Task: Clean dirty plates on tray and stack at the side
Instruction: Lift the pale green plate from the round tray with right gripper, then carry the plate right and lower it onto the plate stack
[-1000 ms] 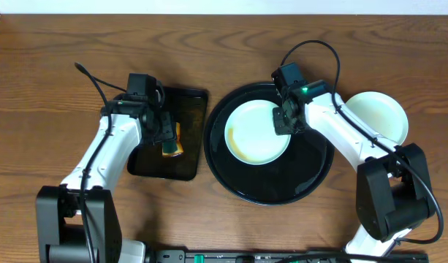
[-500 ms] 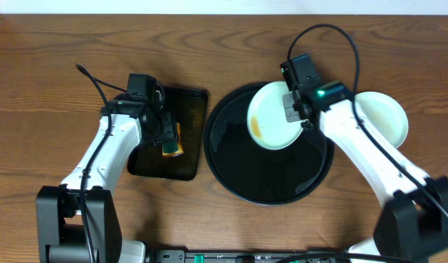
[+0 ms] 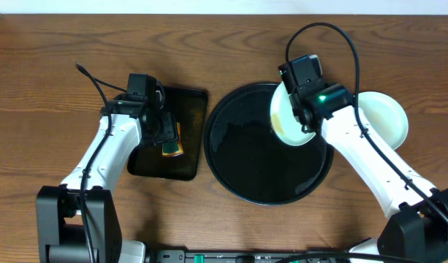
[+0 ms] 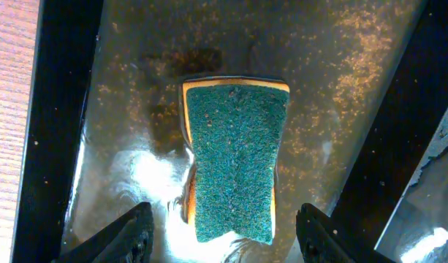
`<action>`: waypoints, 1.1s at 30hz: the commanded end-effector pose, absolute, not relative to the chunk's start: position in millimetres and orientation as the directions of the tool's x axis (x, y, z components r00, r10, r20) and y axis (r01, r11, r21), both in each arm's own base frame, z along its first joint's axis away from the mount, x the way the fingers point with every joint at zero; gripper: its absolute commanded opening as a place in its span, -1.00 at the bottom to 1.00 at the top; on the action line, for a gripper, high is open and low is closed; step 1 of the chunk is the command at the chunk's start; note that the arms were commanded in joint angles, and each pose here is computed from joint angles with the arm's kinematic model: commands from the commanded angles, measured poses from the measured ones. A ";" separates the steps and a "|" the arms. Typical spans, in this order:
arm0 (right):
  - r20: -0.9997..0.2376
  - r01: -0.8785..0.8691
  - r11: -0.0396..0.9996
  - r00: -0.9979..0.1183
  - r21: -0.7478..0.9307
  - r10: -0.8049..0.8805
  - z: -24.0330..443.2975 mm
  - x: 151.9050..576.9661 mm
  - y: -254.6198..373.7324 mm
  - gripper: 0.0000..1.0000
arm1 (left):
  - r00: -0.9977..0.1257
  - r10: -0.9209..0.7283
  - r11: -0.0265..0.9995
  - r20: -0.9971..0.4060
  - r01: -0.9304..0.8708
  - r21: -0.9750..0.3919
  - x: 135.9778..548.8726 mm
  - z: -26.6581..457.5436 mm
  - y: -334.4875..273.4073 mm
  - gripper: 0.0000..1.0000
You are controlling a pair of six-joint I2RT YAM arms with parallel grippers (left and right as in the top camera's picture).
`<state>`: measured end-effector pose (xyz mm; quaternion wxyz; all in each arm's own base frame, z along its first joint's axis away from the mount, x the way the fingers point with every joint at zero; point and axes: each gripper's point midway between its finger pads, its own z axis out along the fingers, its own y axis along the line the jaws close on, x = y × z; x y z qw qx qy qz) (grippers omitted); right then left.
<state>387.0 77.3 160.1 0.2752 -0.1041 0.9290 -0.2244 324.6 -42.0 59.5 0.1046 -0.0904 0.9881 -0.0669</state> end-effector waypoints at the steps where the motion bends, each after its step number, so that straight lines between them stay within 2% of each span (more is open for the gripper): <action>1: -0.488 -0.029 0.817 -0.790 -0.576 -0.372 180.2 387.7 77.9 -0.98 | -0.963 -0.194 0.975 -0.187 -0.168 -0.146 321.9 57.4 -38.9 0.26; 12: -0.544 0.035 0.733 -0.695 -0.680 -0.471 213.2 382.6 108.2 -0.98 | -0.963 -0.194 0.975 -0.187 -0.168 -0.146 321.9 57.4 -38.9 0.26; 26: -0.508 -0.084 0.658 -0.566 -0.749 -0.650 230.2 381.2 162.8 -0.98 | -0.963 -0.194 0.975 -0.188 -0.168 -0.146 322.0 57.4 -38.9 0.26; 33: -0.511 -0.049 0.642 -0.560 -0.765 -0.652 237.1 381.7 161.4 -0.98 | -0.963 -0.194 0.975 -0.187 -0.168 -0.146 321.9 57.4 -38.9 0.26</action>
